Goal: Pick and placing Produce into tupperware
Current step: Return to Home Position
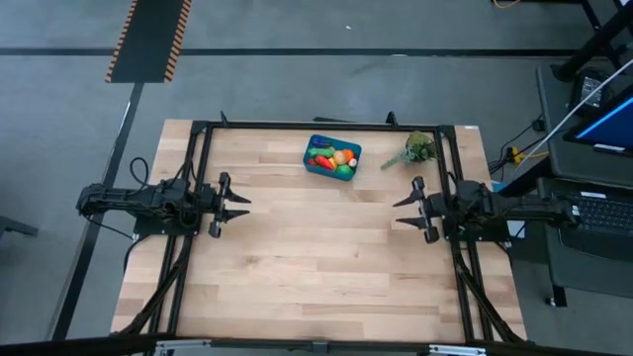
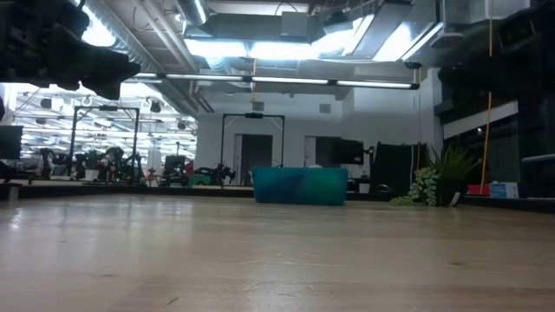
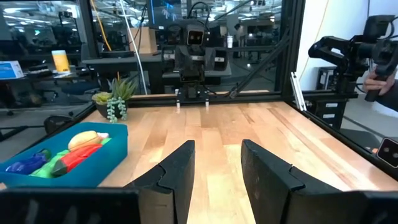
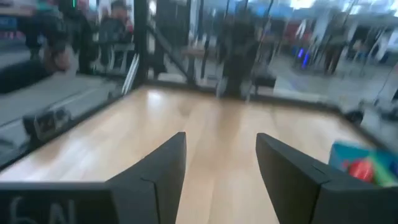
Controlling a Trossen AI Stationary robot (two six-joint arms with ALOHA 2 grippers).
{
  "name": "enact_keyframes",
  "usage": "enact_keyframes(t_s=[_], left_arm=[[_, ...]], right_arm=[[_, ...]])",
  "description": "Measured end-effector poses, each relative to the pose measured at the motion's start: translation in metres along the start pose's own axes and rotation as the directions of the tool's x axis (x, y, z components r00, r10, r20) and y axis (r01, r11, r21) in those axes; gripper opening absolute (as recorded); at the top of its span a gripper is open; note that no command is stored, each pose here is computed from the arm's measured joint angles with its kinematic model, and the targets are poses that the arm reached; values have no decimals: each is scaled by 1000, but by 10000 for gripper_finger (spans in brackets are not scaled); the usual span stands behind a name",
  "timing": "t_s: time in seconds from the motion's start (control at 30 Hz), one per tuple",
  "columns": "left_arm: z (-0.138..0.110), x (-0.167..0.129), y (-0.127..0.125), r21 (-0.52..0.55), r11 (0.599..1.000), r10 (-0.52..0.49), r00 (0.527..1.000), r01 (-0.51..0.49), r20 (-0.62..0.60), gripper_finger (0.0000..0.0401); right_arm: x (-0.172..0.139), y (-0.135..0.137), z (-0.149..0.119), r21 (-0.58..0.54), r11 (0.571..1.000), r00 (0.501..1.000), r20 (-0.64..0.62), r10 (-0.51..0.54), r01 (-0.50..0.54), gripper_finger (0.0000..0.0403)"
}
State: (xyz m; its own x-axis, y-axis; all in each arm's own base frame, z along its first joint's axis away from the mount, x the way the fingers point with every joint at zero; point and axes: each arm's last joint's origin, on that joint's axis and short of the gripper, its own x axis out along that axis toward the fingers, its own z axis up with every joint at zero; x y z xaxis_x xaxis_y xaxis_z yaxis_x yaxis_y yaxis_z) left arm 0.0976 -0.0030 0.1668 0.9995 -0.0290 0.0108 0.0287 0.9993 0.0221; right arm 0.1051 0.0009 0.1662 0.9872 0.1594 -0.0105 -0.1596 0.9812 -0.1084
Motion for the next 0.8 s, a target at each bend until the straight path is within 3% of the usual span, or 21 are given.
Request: enact_keyframes(t_s=[0.2,0.5,0.8], left_arm=[[0,0,0,-9,1000,0,1000,0,0,124],[0,0,0,-10,1000,0,1000,0,0,124],[0,0,0,-11,1000,0,1000,0,0,124]], right_arm=[[-1,-1,11,7,1000,994,112,-16,15,196],[0,-1,9,138,990,995,94,-15,2,196],[0,-1,9,143,990,996,93,-15,2,196]])
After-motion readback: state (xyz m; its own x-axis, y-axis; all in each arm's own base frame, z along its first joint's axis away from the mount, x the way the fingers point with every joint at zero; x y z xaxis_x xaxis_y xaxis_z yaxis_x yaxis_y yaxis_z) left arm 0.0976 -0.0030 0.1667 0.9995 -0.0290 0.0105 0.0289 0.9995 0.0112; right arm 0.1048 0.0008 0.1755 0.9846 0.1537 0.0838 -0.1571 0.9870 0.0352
